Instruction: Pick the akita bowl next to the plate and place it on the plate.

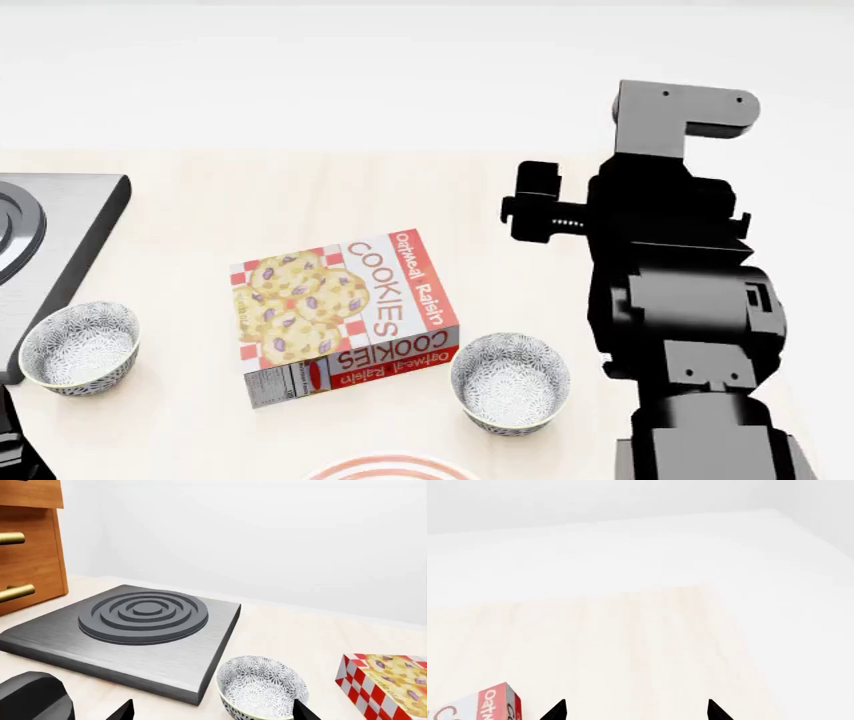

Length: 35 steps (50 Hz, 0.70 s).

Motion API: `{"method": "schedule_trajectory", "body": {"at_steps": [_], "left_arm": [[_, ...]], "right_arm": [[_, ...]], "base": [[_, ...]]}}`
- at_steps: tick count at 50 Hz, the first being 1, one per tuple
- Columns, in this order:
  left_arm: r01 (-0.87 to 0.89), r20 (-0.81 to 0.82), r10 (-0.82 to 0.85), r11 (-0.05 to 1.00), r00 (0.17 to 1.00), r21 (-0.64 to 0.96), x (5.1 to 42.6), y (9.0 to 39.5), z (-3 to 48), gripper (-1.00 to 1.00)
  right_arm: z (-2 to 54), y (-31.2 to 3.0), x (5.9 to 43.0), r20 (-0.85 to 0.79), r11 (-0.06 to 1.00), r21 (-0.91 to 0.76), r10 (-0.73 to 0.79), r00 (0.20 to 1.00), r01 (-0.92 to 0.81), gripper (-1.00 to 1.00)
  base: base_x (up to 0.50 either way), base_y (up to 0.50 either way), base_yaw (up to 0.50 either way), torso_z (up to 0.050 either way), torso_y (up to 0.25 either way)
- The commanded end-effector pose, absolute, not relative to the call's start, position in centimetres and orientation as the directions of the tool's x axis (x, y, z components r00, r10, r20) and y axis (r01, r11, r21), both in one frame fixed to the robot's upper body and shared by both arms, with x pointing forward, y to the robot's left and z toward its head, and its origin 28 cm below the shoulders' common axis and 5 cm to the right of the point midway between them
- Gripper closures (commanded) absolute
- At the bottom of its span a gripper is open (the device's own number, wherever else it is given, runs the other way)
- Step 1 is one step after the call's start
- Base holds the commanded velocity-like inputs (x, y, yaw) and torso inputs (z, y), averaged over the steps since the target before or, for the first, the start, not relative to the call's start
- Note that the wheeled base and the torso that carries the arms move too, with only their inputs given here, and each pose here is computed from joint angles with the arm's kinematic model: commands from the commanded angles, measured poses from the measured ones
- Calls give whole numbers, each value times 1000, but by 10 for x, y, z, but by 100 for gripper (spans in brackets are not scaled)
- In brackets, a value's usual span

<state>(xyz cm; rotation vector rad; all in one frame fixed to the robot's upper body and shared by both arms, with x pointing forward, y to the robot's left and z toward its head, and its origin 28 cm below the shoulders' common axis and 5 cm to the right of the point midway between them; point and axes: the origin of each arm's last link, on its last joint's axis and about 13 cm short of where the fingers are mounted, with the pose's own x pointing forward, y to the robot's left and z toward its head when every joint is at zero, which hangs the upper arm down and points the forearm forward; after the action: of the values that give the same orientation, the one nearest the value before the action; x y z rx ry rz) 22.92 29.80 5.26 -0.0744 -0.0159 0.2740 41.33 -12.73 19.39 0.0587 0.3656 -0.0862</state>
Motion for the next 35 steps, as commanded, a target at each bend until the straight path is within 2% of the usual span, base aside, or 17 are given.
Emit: {"method": "schedule_trajectory", "body": {"at_steps": [1, 10, 26, 35], "left_arm": [[-270, 5, 271, 960, 963, -76, 229, 298, 53, -100], [-270, 5, 271, 960, 963, -76, 229, 298, 53, -100], [-270, 5, 271, 960, 962, -76, 230, 298, 52, -100], [-271, 5, 272, 959, 962, -76, 229, 298, 53, -100]], "right_arm": [[190, -128, 419, -463, 993, 94, -24, 886, 76, -100], [186, -126, 414, -531, 982, 182, 50, 846, 56, -100], [174, -125, 406, -641, 977, 197, 62, 765, 85, -100], [167, -124, 404, -656, 971, 216, 68, 752, 101, -100]], "base": [[0, 0, 0, 0, 0], [0, 0, 0, 0, 0], [0, 0, 0, 0, 0], [0, 0, 0, 0, 0]]}}
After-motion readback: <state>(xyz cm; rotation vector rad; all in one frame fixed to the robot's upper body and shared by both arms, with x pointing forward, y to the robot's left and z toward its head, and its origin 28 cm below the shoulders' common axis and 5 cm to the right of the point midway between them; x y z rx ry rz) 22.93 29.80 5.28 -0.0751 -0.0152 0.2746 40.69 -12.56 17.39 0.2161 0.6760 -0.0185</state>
